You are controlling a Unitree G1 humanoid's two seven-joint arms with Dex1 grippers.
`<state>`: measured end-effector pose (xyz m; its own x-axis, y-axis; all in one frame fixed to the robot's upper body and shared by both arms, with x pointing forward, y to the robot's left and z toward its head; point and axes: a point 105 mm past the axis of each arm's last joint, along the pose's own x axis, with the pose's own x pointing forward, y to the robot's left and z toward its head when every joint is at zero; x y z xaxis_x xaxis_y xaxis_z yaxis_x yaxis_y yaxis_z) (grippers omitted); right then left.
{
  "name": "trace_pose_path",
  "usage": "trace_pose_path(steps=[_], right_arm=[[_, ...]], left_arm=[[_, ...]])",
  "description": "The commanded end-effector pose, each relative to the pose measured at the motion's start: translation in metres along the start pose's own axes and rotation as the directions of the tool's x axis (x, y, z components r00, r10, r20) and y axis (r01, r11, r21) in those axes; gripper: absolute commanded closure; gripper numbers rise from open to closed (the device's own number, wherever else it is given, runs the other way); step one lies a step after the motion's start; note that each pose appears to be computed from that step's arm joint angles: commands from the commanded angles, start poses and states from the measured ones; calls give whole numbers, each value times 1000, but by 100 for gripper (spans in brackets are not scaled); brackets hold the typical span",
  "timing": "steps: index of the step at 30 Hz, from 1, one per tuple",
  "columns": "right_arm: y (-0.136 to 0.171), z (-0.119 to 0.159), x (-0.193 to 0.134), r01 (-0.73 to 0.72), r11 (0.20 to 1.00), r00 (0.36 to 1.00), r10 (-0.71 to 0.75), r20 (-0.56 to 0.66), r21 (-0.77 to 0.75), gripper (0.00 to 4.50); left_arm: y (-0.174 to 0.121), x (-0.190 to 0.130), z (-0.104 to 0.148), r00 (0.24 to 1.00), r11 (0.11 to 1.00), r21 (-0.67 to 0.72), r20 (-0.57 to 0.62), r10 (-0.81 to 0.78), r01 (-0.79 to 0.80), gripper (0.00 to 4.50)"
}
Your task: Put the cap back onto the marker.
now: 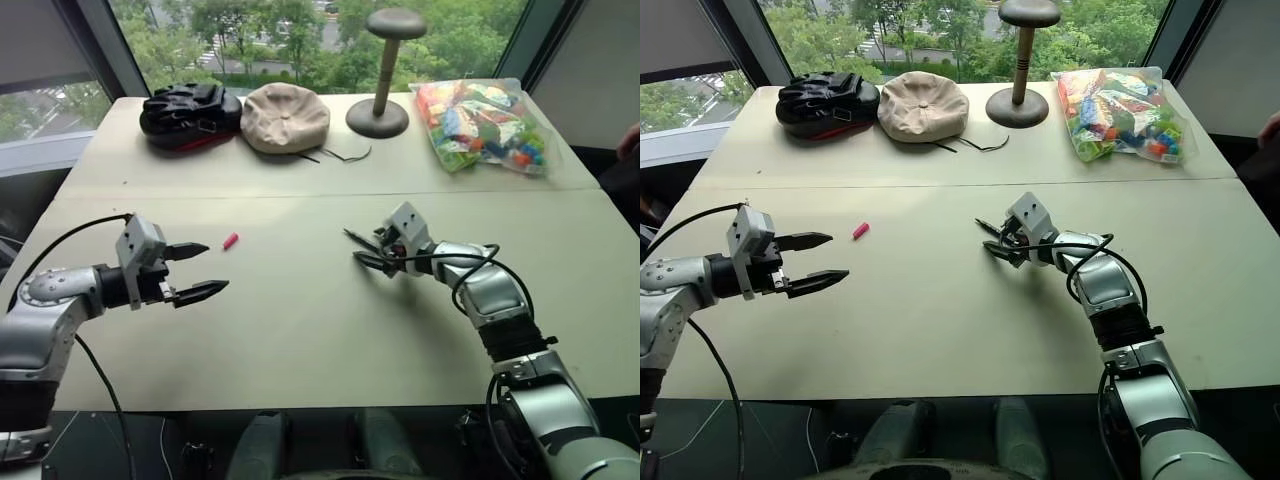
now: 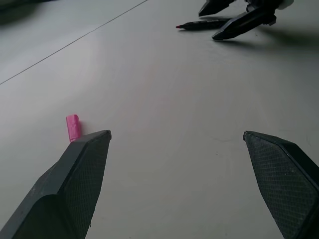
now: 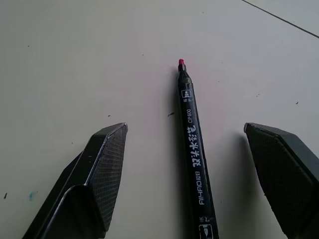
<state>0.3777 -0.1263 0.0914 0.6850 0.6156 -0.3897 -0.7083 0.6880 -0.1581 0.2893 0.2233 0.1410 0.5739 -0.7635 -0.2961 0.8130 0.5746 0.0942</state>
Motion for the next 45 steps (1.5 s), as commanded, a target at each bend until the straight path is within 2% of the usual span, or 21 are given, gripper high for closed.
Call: trace_pose_path(steps=[1,4,9,10,17,20,24,28,32,38,45], right_arm=[[0,6,0,5,1000,1000,-5,14,-6,61],[-3,2,1,16,1000,1000,-16,5,15,156],[-8,-1,1,28,1000,1000,-28,-5,11,412],[-8,-1,1,27,1000,1000,-27,-6,8,447],[-14,15,-8,36,997,999,-34,27,-65,447],[-15,40,-16,29,986,998,-19,66,-165,447],[1,87,-27,-32,967,988,70,141,-253,447],[27,112,-32,-115,947,972,169,161,-300,447],[41,117,-28,-143,947,967,196,162,-288,447],[57,107,-21,-169,954,966,211,149,-249,447],[65,97,-18,-167,964,968,200,150,-207,447]], left_arm=[[2,-2,12,999,999,47,33,21,-23,3],[3,-2,13,999,998,50,37,26,-28,0],[4,-2,14,999,998,54,41,34,-36,0],[4,-2,14,999,998,53,41,35,-37,0],[15,-9,10,993,992,51,36,111,-113,0],[35,-19,6,971,970,53,40,234,-236,0],[64,-40,2,907,909,14,67,415,-417,0],[65,-39,-5,900,903,-16,69,430,-430,0],[62,-27,-12,907,910,-36,69,415,-414,0],[69,4,-28,899,899,-57,47,436,-434,0],[76,37,-29,905,905,-21,21,425,-424,0]])
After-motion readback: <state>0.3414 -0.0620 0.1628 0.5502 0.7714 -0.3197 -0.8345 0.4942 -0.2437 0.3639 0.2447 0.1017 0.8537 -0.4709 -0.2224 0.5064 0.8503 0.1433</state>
